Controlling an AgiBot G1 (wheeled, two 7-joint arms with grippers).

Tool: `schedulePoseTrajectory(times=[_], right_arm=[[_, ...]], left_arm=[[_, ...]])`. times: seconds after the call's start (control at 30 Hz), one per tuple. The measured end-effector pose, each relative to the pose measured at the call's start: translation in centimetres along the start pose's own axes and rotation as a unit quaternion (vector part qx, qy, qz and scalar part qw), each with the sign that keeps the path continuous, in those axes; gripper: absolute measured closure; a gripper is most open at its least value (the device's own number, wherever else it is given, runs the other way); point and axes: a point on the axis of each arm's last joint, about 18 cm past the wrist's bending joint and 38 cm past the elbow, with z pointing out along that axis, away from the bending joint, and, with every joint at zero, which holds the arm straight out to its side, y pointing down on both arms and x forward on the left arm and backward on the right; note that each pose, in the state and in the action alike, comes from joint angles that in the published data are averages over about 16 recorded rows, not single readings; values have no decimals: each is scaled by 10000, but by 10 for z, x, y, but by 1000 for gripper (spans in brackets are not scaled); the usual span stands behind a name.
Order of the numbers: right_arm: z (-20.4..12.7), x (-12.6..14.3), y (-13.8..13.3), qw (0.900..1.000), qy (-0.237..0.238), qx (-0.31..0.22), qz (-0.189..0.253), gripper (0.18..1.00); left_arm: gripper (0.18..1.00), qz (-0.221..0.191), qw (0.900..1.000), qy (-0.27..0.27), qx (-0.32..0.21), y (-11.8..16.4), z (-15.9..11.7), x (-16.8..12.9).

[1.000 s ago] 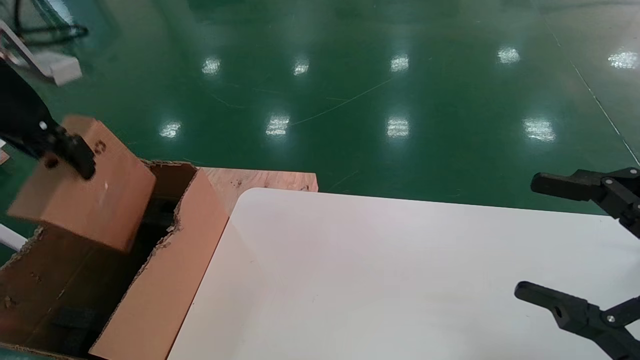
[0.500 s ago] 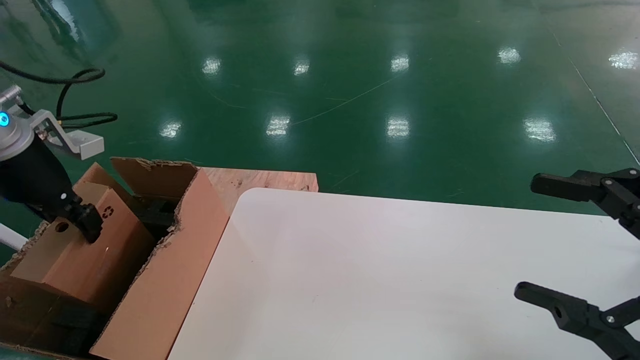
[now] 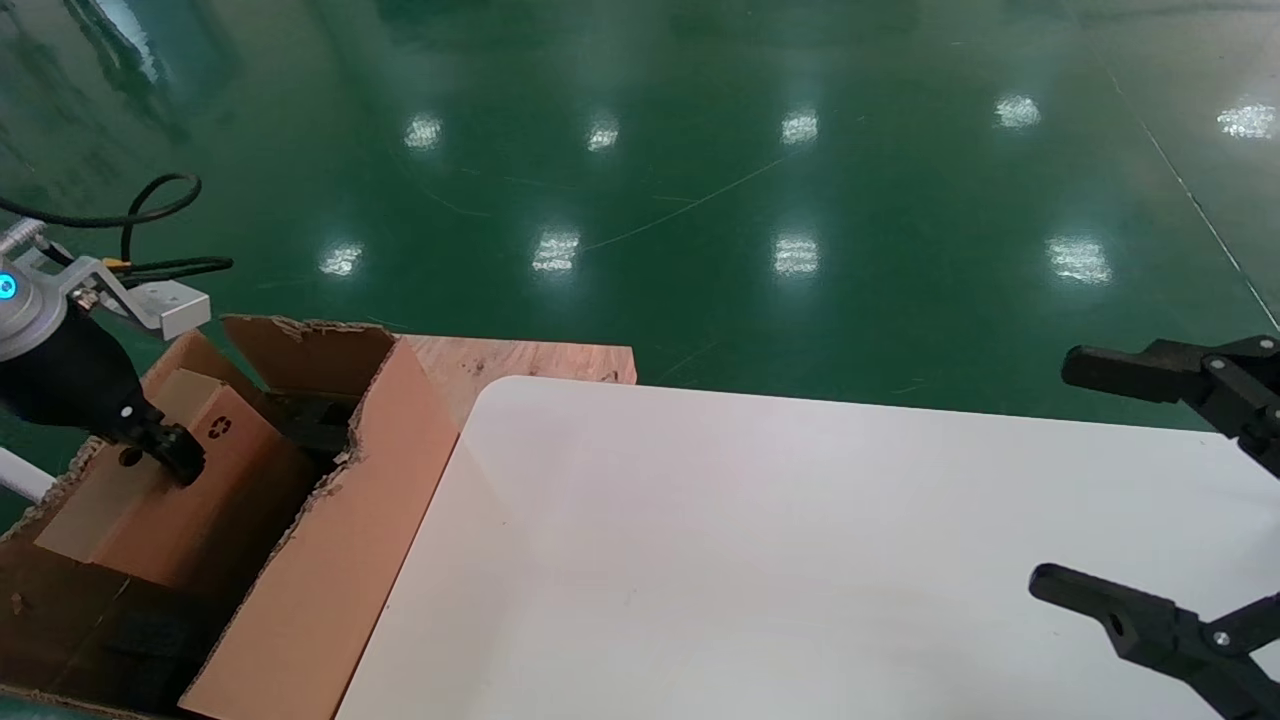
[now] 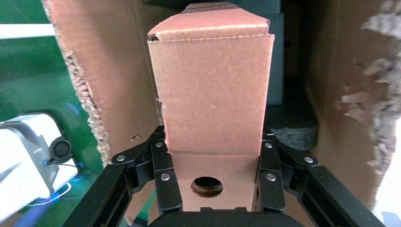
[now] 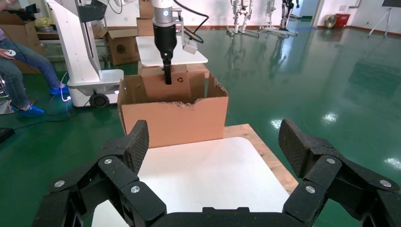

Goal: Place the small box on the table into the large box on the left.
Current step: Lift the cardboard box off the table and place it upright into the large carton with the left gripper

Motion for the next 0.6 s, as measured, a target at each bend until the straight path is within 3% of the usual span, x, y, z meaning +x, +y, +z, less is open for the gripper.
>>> schedulePoseTrajectory(times=[0.6], right_arm=[[0,0,0,10000,0,0,0,178]], left_arm=[[788,-412,9989,-148,-187,14,26,-22]])
